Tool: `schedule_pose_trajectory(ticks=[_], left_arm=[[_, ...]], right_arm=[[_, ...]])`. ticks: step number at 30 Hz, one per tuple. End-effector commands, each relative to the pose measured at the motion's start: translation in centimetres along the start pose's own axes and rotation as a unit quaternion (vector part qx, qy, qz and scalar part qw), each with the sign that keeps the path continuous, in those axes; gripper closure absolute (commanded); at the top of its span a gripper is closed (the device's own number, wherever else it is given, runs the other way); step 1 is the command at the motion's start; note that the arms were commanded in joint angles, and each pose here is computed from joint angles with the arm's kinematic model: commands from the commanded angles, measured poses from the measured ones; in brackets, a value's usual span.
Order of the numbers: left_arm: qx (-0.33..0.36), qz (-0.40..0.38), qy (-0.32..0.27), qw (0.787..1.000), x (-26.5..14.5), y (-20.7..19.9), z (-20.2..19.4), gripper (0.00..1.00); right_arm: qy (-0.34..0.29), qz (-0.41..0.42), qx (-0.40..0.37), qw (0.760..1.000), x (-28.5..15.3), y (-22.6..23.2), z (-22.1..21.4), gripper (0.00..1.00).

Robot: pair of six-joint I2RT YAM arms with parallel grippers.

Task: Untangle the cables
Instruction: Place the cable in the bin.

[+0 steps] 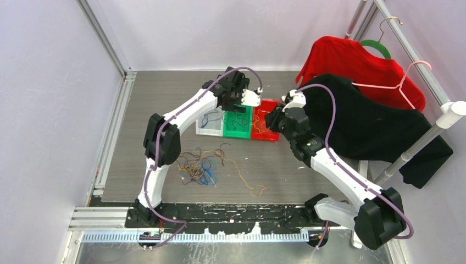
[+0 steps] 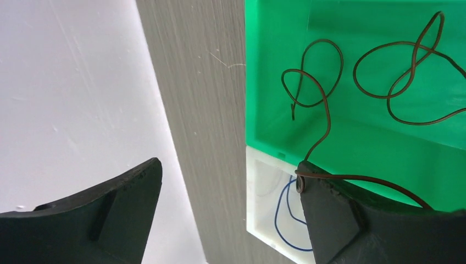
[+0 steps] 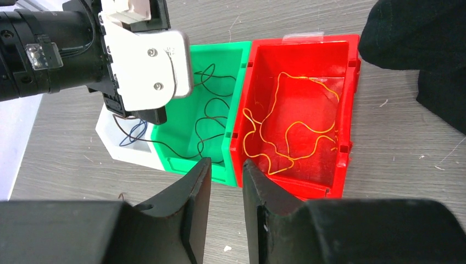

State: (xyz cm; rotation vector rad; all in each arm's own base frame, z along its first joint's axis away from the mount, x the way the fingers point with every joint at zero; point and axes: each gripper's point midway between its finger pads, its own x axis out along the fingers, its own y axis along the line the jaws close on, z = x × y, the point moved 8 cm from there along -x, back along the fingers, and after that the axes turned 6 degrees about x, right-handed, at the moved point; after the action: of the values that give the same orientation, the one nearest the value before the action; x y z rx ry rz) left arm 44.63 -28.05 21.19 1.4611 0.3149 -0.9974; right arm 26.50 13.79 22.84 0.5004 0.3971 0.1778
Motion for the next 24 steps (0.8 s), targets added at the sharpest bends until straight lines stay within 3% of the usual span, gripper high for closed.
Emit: schedule_pose_trajectory(ticks=[1, 4, 8, 18, 24], left_arm=[[0.031, 0.083, -0.045, 0.995, -6.2, 4.9, 2.1, 0.06], [0.033, 0.032, -0.075, 0.996, -8.5, 4.8, 2.9, 0.0], [0.035, -0.024, -0.085, 0.995, -10.5, 4.1, 3.4, 0.0], [-0.02, -0.081, -0.097, 0.992, -10.4, 1.6, 3.1, 0.0], [-0.082, -0.105, -0.121, 0.984, -9.1, 0.6, 3.8, 0.0]], right_arm=[[-0.026, 0.026, 0.013, 0.999, -0.3, 1.5, 2.0, 0.66], [-0.026, 0.028, 0.016, 0.999, -0.2, 1.6, 2.1, 0.6], [-0.023, 0.047, 0.022, 0.998, 0.1, 2.2, 2.2, 0.55], [-0.028, 0.138, 0.07, 0.988, 1.0, 4.0, 1.6, 0.41], [-0.028, 0.193, 0.135, 0.971, 3.1, 4.9, 0.3, 0.42]])
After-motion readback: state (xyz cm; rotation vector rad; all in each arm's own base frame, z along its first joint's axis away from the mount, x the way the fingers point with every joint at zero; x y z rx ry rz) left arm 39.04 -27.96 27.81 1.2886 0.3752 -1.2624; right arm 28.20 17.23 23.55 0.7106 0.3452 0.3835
